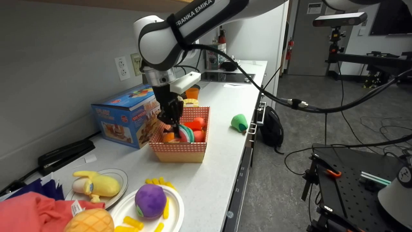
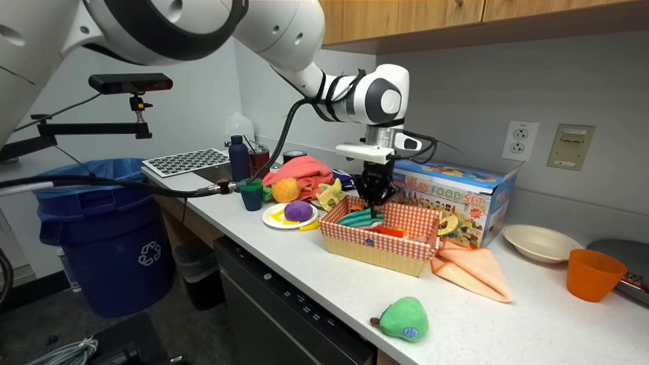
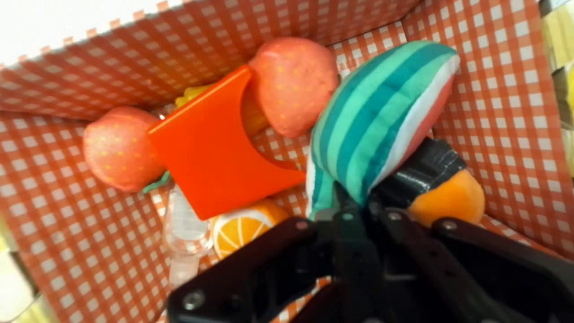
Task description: Remove the watermelon plushie from the box and put it on the counter
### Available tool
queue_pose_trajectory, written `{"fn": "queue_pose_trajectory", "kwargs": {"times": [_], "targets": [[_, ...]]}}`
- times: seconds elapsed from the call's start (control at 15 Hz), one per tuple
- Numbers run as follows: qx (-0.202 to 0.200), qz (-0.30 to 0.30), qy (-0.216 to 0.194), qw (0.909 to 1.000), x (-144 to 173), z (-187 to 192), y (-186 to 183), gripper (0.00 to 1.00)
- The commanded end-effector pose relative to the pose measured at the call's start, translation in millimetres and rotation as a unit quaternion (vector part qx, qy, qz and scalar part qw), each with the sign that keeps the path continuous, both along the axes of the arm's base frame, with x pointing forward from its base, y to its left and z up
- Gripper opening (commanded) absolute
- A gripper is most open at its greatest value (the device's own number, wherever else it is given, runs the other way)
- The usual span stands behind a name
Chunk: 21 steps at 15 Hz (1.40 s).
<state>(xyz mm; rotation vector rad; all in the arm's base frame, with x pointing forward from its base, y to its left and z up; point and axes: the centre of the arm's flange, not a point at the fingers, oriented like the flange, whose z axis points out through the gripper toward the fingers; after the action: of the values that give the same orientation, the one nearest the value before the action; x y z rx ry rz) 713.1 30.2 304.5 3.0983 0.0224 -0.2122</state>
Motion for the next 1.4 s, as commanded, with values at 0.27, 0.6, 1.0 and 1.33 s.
{"fn": "queue_pose_trajectory", "kwargs": {"times": [0.27, 0.6, 1.0, 1.33], "targets": [[-0.112, -0.002, -0.035, 0.9931, -54, 88, 24, 0.01], [-0.083, 0.022, -0.119, 0.9892, -47, 106, 48, 0.01], [-0.037, 0.08, -0.149, 0.9849, -24, 81, 119, 0.01], [-0.017, 0.126, -0.141, 0.9818, -24, 41, 161, 0.01]]}}
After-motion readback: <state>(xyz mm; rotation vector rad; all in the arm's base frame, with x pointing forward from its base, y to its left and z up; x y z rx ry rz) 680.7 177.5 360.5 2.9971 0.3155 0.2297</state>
